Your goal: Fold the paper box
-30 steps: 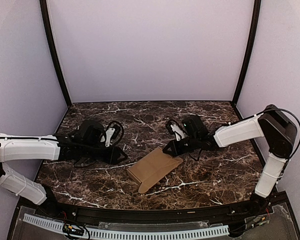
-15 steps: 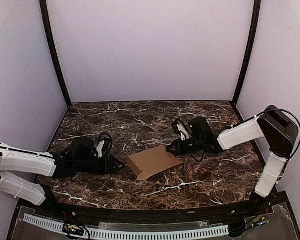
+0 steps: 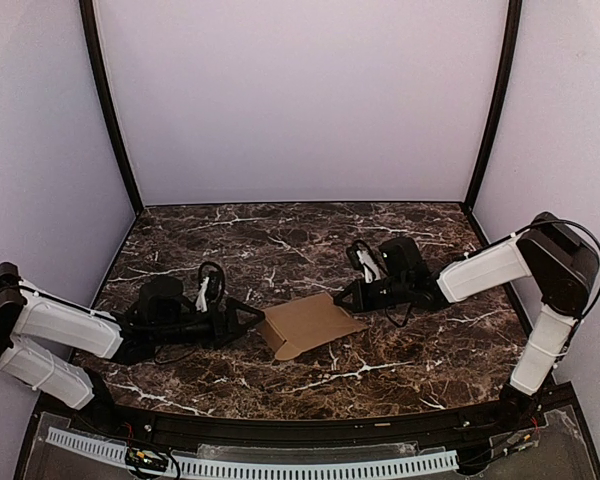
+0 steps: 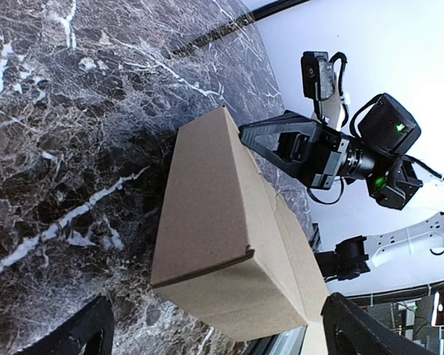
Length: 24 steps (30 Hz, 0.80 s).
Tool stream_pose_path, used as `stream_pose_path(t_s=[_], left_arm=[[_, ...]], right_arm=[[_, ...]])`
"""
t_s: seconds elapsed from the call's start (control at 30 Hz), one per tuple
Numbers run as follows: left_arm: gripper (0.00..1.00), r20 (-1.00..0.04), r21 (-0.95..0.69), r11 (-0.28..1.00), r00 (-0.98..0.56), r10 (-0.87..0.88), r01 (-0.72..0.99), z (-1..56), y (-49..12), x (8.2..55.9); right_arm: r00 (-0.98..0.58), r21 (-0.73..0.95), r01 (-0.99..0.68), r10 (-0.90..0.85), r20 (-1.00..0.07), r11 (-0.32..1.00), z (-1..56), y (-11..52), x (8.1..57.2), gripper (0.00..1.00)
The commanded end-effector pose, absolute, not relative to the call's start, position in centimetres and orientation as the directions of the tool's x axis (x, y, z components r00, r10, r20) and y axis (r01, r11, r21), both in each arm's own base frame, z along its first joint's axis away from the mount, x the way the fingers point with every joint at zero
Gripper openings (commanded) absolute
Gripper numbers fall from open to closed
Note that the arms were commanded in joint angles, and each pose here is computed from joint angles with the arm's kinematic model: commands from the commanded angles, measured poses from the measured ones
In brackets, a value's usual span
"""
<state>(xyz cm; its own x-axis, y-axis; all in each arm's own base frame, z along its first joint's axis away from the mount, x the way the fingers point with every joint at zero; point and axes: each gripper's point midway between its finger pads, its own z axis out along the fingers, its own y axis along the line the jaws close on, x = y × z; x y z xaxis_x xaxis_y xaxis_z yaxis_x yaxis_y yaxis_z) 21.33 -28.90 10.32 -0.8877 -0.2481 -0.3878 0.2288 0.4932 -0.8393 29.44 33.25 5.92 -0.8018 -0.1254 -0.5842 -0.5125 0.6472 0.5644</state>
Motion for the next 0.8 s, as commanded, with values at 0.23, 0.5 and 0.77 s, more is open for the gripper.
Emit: stream_pose_path(t_s=[0.23, 0.5, 0.77], left_arm=[[0.99, -0.192, -0.940, 0.332, -0.925, -0.328, 0.078, 10.2, -30.2, 21.2], [0.99, -0.049, -0.973, 0.229, -0.943, -0.330, -0.029, 9.6, -31.9, 20.8], [0.99, 0.024, -0.987, 0.142, -0.948, -0.317, -0.073, 9.6, -33.6, 20.3]], right_arm=[[-0.861, 0.515, -0.433, -0.171, -0.478, 0.740, 1.9, 31.7, 26.9, 0.00], [-0.858, 0.513, -0.425, -0.152, -0.491, 0.746, 2.1, 32.4, 27.0, 0.00], [-0.861, 0.516, -0.418, -0.145, -0.487, 0.747, 1.7, 32.6, 26.6, 0.00]])
